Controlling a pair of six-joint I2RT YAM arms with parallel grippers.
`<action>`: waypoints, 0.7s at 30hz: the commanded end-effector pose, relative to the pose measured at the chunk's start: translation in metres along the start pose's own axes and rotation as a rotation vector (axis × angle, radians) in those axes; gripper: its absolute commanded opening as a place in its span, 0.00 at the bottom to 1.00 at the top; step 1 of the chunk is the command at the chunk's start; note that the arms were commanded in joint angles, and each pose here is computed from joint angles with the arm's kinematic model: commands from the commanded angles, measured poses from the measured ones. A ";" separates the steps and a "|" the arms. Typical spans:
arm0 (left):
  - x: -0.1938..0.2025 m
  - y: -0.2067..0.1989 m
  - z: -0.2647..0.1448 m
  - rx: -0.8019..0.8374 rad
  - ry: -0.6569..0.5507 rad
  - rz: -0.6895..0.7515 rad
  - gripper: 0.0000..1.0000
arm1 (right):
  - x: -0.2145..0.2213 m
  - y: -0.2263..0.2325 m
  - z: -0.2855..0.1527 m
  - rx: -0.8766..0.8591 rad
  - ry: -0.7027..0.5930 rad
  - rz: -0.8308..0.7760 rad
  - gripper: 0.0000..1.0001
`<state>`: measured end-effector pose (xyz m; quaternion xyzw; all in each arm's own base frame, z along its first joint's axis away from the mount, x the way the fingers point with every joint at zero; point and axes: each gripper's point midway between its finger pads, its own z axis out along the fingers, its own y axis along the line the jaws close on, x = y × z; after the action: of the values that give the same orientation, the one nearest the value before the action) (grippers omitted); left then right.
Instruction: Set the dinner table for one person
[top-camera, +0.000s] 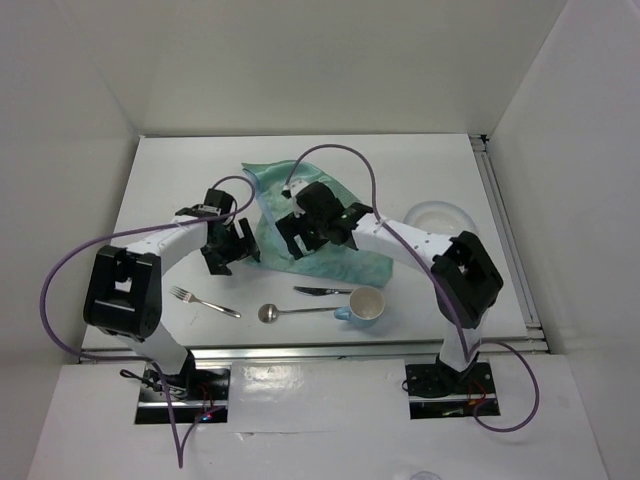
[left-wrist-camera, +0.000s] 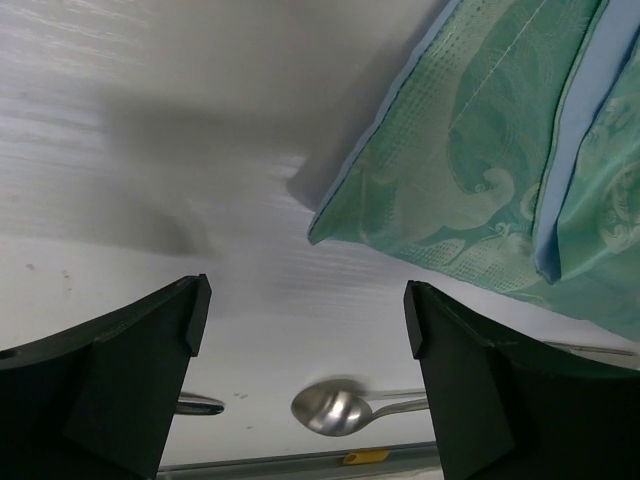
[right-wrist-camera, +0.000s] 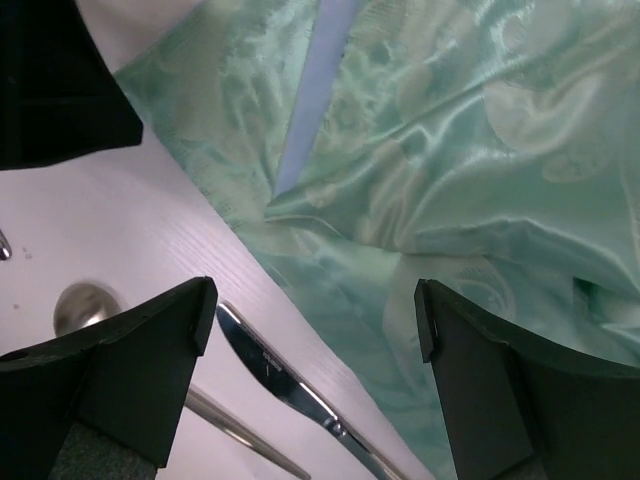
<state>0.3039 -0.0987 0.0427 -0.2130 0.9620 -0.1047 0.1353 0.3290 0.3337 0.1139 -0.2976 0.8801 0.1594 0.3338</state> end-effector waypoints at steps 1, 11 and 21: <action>-0.003 -0.018 0.009 0.083 0.018 -0.056 0.97 | -0.027 0.003 0.012 0.032 -0.093 -0.075 0.93; -0.006 -0.032 0.032 0.110 0.049 -0.111 0.68 | -0.013 0.022 0.058 -0.005 -0.025 -0.090 0.89; -0.006 -0.030 0.028 0.097 0.049 -0.122 0.00 | 0.000 0.017 0.087 0.035 0.019 -0.054 0.46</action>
<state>0.3257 -0.1253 0.0190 -0.2600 0.9453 -0.1622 0.1121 0.3447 0.3697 0.0306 -0.3340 0.8874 0.1206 0.2940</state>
